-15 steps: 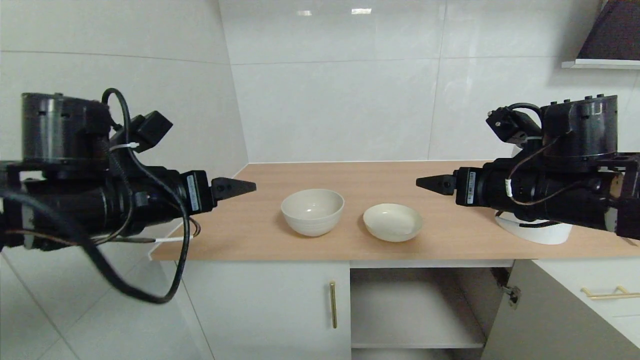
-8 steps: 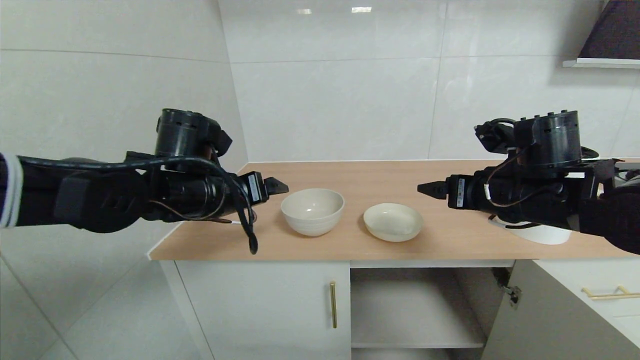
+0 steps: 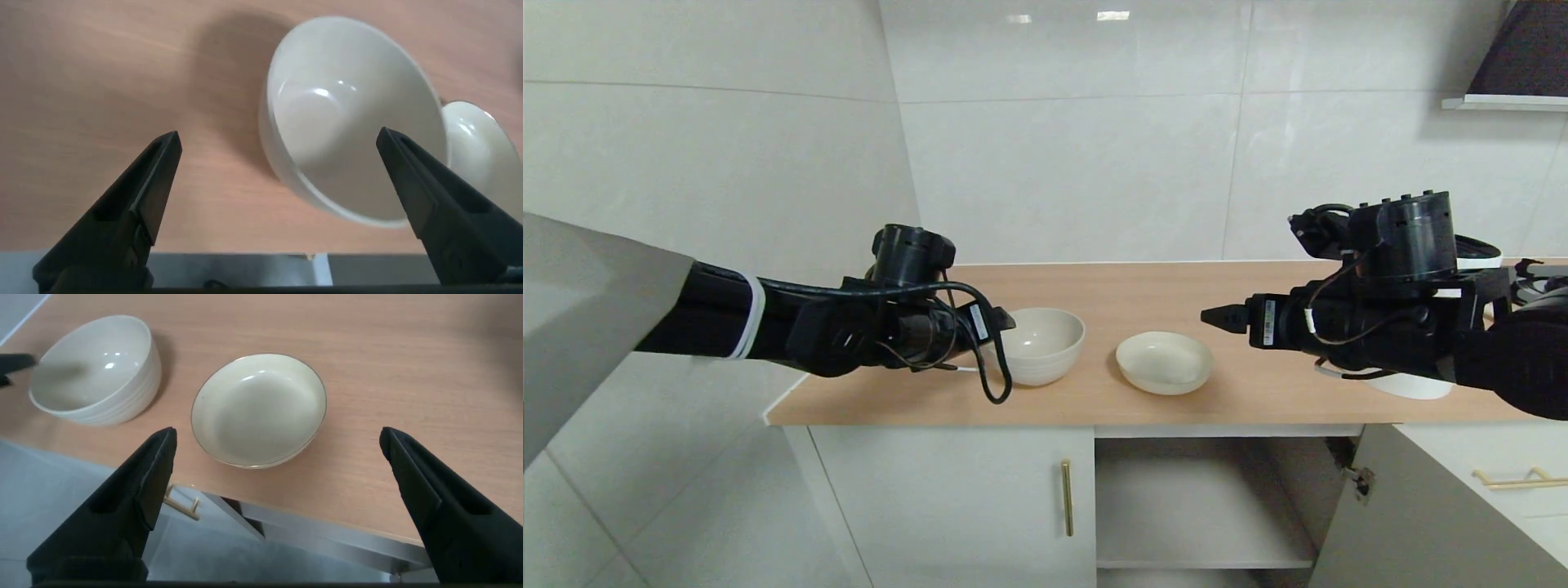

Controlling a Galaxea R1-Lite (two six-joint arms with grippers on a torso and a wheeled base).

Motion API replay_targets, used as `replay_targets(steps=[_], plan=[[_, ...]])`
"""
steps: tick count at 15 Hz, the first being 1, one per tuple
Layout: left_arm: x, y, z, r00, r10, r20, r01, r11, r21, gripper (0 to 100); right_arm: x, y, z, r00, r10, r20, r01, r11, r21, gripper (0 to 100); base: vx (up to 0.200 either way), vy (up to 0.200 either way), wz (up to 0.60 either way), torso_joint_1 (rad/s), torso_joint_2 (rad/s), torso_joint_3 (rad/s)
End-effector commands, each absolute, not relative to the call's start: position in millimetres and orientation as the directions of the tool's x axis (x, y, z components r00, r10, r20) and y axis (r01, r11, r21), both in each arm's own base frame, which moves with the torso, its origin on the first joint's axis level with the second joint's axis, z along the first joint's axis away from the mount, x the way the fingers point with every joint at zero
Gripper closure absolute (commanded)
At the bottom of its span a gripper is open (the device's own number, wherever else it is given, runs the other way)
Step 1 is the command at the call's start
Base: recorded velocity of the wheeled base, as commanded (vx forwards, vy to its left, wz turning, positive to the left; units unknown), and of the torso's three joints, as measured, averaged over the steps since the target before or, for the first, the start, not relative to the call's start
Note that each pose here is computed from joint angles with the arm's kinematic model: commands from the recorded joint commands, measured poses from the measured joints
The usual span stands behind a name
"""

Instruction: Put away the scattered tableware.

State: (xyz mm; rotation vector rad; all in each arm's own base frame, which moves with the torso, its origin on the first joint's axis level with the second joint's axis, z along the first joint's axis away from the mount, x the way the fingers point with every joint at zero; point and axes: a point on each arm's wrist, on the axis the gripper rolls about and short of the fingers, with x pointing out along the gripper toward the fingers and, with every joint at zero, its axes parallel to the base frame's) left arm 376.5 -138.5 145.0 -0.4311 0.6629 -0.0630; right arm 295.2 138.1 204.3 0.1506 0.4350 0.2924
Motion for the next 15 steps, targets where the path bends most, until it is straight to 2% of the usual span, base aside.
replay_targets(steps=[1, 7, 8, 12, 15], plan=[[384.1, -143.1, 133.1, 0.777, -0.189, -0.6, -0.092, 0.909, -0.406, 0, 295.6, 138.6, 203.1, 0.865, 0.31, -0.395, -0.247, 0.947, 0.204, 0, 0.0, 0.0, 0.0, 0.0, 0.0, 0.0], [386.4, -144.0, 125.7, 0.767, -0.187, -0.614, -0.1, 0.91, -0.403, 0, 295.1, 138.2, 202.7, 0.866, 0.304, -0.396, -0.241, 0.949, 0.202, 0, 0.0, 0.0, 0.0, 0.0, 0.0, 0.0], [386.6, -144.1, 125.0, 0.766, -0.187, -0.615, -0.1, 0.91, -0.402, 100, 295.4, 138.3, 203.6, 0.868, 0.303, -0.393, -0.241, 0.949, 0.202, 0, 0.0, 0.0, 0.0, 0.0, 0.0, 0.0], [382.1, -142.1, 134.9, 0.781, -0.181, -0.598, -0.101, 0.908, -0.406, 100, 294.6, 137.8, 205.1, 0.871, 0.3, -0.389, -0.238, 0.95, 0.201, 0, 0.0, 0.0, 0.0, 0.0, 0.0, 0.0], [367.5, -135.8, 156.5, 0.804, -0.18, -0.567, -0.091, 0.904, -0.417, 100, 295.9, 137.9, 206.2, 0.872, 0.299, -0.388, -0.237, 0.951, 0.2, 0, 0.0, 0.0, 0.0, 0.0, 0.0, 0.0]])
